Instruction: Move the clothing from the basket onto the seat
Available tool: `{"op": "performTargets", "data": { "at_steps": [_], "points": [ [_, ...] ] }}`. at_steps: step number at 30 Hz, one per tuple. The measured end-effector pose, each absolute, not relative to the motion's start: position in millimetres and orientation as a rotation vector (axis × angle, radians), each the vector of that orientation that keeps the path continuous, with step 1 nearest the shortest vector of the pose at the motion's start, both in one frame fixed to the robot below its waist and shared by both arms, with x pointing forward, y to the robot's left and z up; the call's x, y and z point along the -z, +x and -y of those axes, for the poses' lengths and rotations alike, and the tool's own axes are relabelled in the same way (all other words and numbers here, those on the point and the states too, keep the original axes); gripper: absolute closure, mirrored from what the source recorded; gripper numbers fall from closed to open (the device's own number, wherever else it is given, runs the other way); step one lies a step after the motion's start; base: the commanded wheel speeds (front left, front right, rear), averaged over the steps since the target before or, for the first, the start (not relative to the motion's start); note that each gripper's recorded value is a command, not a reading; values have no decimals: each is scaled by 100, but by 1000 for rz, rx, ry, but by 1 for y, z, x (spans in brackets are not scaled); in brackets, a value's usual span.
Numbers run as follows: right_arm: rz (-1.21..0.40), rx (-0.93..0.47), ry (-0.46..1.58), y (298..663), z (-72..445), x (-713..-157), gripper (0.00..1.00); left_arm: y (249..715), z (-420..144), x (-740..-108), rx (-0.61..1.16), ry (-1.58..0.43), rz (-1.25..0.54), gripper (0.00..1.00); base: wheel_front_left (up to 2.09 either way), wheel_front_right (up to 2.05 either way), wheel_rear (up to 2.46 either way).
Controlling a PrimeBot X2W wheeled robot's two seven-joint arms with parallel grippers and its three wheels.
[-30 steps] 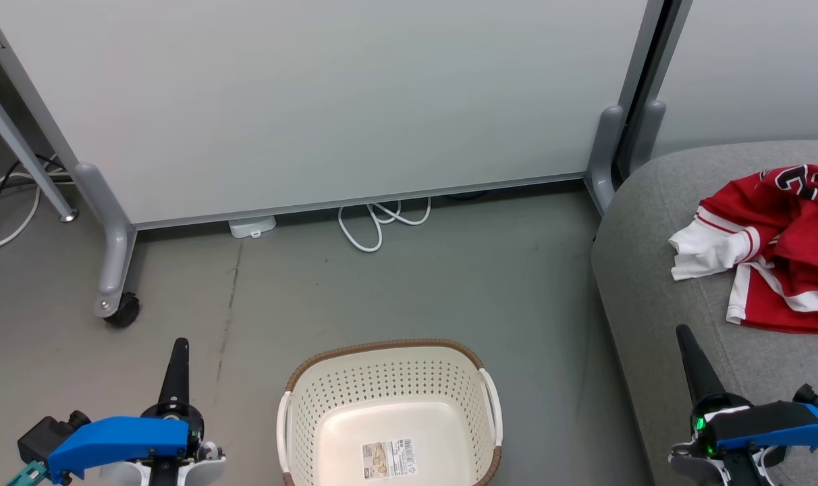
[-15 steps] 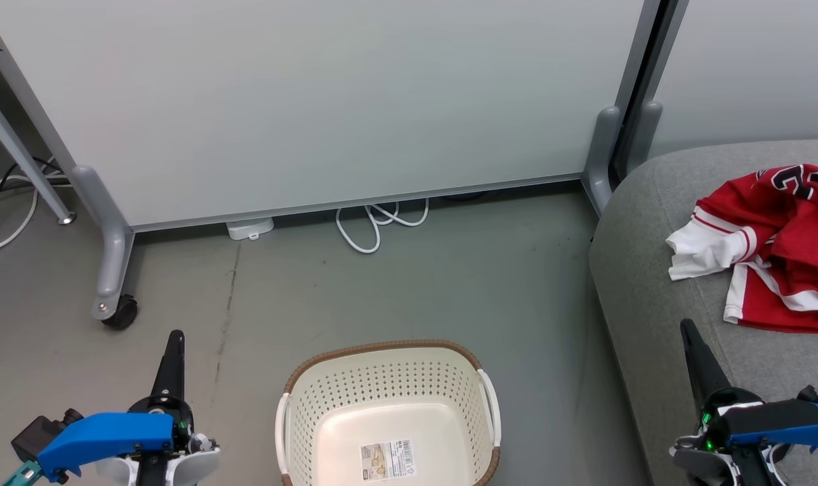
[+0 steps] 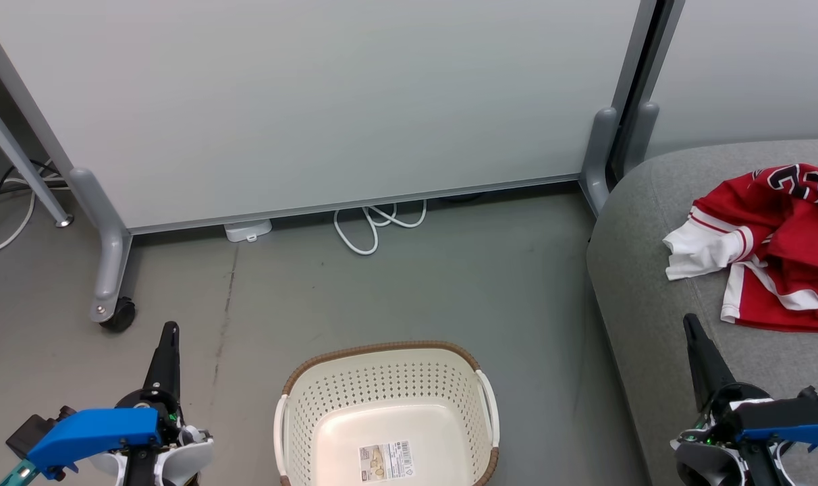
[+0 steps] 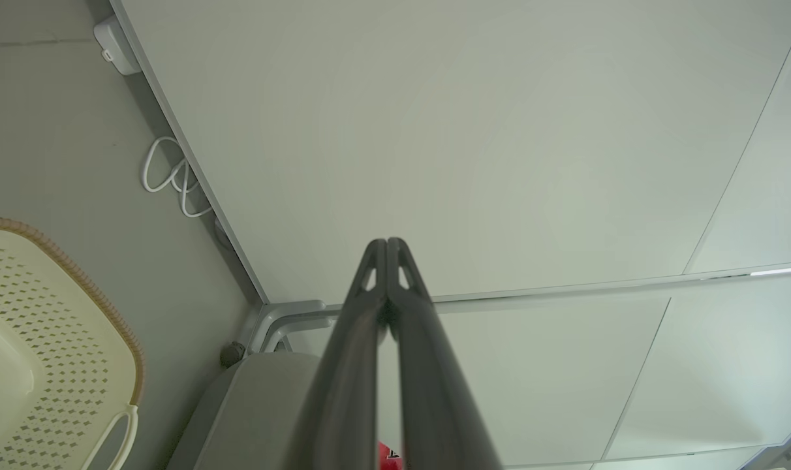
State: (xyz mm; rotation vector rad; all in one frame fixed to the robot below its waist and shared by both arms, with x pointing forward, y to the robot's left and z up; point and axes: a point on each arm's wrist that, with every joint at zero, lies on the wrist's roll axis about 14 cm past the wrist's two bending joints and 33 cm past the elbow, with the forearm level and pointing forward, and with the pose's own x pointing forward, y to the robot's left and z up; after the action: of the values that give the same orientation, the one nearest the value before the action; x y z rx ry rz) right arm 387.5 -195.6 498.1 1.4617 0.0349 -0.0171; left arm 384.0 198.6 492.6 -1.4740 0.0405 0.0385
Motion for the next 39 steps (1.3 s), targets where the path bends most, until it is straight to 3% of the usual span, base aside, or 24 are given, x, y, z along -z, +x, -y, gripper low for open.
{"op": "performTargets", "data": {
  "at_steps": [17, 39],
  "points": [
    [-10, 11, 1576, 387, 200, -503, 100, 387, -201, -504, -10, -1573, -8, 100, 0, 0, 0],
    [-9, 11, 1576, 387, 200, -503, 100, 388, -201, -504, -9, -1573, -8, 100, 0, 0, 0]
  ]
}}
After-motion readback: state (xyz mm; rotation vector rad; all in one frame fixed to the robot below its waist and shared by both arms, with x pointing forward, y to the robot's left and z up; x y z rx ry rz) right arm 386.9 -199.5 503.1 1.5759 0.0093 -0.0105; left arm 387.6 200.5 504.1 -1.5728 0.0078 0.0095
